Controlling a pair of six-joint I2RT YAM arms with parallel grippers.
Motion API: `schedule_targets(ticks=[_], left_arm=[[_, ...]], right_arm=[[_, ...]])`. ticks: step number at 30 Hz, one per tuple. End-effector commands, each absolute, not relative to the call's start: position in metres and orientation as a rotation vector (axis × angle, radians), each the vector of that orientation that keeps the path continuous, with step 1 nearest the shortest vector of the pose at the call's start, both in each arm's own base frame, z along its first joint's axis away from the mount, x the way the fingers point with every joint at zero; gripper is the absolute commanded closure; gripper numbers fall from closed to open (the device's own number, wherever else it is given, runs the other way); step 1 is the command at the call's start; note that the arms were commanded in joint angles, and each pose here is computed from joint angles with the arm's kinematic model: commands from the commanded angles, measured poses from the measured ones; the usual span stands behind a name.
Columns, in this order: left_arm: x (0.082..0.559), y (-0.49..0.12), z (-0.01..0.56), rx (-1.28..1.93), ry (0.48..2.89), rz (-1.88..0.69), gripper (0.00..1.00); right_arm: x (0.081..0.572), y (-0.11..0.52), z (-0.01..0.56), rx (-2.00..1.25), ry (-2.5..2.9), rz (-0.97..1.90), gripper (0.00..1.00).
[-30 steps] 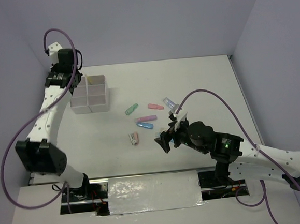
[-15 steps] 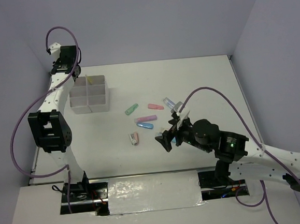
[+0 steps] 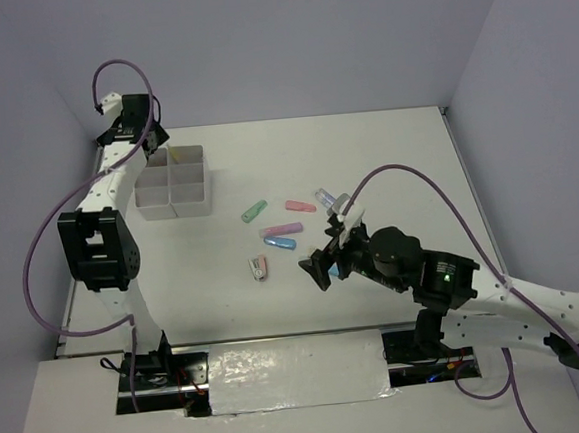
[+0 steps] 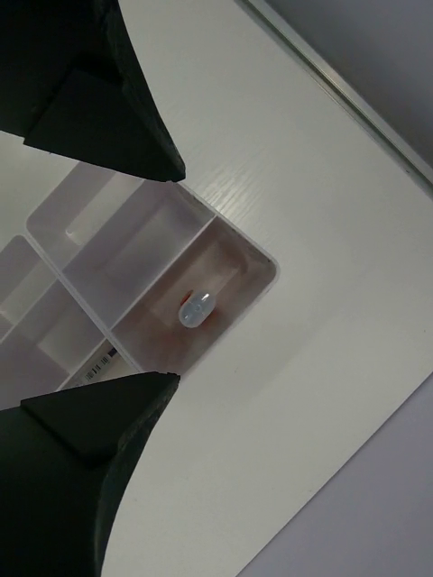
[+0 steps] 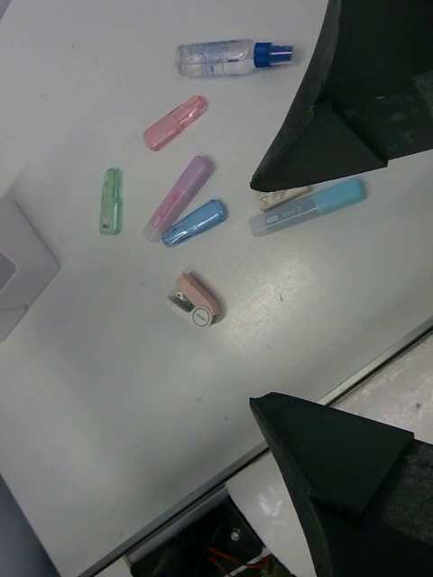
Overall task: Sort the stationery into containers
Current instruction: Place the stationery in the storage box, then pick up the stationery from the center of the board.
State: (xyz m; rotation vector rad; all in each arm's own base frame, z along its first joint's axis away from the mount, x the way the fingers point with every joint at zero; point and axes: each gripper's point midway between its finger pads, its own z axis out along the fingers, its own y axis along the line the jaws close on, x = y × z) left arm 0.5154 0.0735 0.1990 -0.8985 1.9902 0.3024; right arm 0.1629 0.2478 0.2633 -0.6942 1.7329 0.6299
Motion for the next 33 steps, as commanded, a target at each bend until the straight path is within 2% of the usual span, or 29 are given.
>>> schedule_targets(ticks=[1,5,7,9,12,16,20,25,33], left_arm=[[0.507,0.083,0.247,-0.96,1.907,0.242,0.01],[0.476,0.08,0.312,-0.931,1.846,0.173,0.01],[0.461,0.069,0.333,-0.88,1.845,0.101,0.01],[0.434,0.051,0.359,-0.805,1.834,-0.011,0.01],[0.389,0.031,0.376,-0.672,1.809,-0.101,0.01],[0.337,0.009,0.358,-0.523,1.843,-0.183,0.01],[0.302,-0.006,0.305,-0.4,1.948,-0.214,0.01],[0.297,-0.003,0.253,-0.379,2.053,-0.163,0.01],[0.298,-0.006,0.241,-0.357,2.077,-0.181,0.01]], right_arm=[[0.171,0.251,0.275,-0.664,1.739,0.613,0.0],[0.184,0.248,0.261,-0.652,1.806,0.603,0.0],[0.192,0.249,0.239,-0.67,1.885,0.641,0.0],[0.221,0.233,0.212,-0.604,1.992,0.589,0.0],[0.234,0.225,0.17,-0.679,2.131,0.51,0.0],[0.243,0.218,0.135,-0.736,2.267,0.379,0.01],[0.238,0.218,0.098,-0.842,2.378,0.351,0.04],[0.24,0.217,0.059,-0.874,2.5,0.28,0.1],[0.233,0.212,0.038,-0.837,2.581,0.254,0.21]])
